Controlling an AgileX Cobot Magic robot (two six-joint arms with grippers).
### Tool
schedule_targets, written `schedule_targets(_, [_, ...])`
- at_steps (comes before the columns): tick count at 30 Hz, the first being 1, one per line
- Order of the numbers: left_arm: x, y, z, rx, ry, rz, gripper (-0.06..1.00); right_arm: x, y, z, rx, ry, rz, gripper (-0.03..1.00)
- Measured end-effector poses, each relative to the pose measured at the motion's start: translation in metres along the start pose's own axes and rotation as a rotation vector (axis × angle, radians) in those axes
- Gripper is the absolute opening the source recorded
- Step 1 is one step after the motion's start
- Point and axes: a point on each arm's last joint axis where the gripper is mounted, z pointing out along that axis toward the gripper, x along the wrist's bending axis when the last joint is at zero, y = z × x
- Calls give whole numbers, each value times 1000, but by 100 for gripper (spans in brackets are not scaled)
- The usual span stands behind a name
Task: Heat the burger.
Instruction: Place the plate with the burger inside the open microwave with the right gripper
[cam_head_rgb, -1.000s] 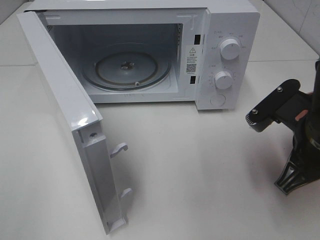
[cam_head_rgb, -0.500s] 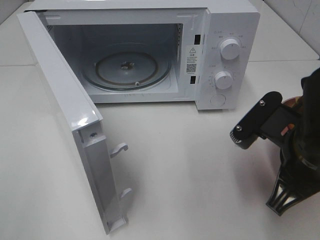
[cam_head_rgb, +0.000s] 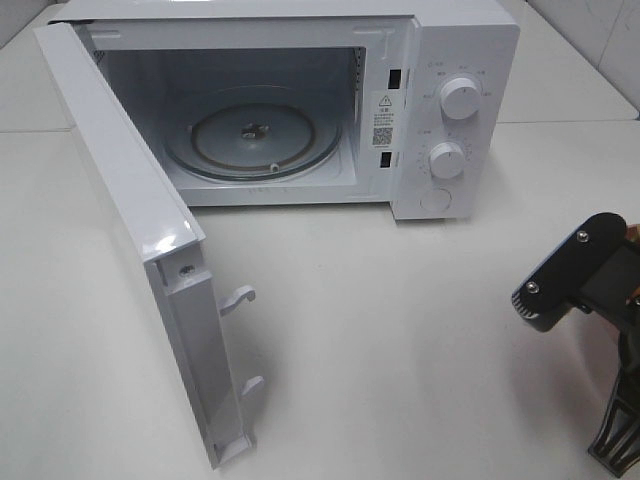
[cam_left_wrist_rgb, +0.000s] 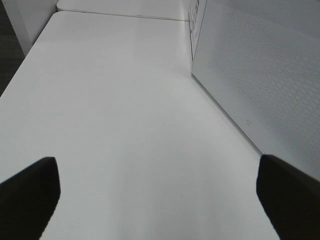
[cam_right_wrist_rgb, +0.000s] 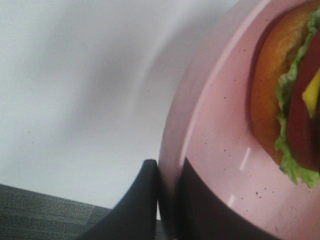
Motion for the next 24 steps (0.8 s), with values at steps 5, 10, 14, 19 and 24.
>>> schedule_targets(5, [0, 0, 0, 0, 0, 0, 99, -2, -1, -1, -12, -11, -38, 3])
schedule_targets(10, [0, 0, 0, 0, 0, 0, 99, -3, 3, -2, -64, -11, -159, 3])
schedule_targets(14, [0, 0, 0, 0, 0, 0, 99, 0, 8, -3, -125, 12, -223, 4])
schedule_targets(19, [0, 0, 0, 0, 0, 0, 99, 2, 13, -4, -182, 26, -270, 4])
schedule_targets(24, [0, 0, 0, 0, 0, 0, 99, 1, 16, -4, -219, -1, -347, 4])
